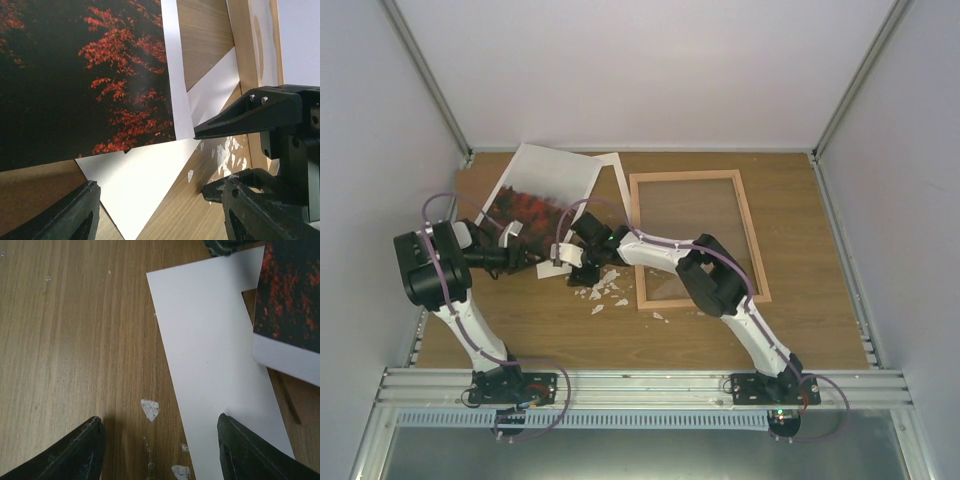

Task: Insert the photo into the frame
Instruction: Pick up the photo frame item at the center of the board.

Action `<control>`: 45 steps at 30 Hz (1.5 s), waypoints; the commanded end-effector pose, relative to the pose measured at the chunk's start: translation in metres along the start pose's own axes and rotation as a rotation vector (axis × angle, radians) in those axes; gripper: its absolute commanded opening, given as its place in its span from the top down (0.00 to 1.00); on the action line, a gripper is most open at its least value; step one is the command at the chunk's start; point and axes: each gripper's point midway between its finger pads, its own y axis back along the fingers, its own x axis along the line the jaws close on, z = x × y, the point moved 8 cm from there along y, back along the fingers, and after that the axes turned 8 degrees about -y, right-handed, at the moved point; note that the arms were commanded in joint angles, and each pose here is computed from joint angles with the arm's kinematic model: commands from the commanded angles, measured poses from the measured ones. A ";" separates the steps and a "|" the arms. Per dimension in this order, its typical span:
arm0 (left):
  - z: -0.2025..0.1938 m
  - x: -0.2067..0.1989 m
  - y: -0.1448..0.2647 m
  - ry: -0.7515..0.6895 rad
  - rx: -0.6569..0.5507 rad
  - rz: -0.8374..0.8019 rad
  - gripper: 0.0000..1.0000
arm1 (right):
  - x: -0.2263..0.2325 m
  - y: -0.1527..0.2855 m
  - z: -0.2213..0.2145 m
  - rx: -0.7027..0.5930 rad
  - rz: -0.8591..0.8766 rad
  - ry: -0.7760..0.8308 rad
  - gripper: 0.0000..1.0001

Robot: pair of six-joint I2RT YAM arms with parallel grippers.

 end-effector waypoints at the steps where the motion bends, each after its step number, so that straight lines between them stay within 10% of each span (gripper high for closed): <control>1: -0.005 0.013 -0.017 -0.030 0.058 0.034 0.31 | 0.014 -0.030 -0.041 0.163 -0.008 -0.028 0.37; 23: -0.006 0.018 0.000 -0.023 0.028 0.124 0.30 | -0.001 0.019 -0.024 0.112 0.078 -0.114 0.05; 45: -0.003 0.011 -0.023 -0.034 0.067 0.052 0.31 | 0.002 -0.024 -0.060 0.239 0.234 -0.235 0.12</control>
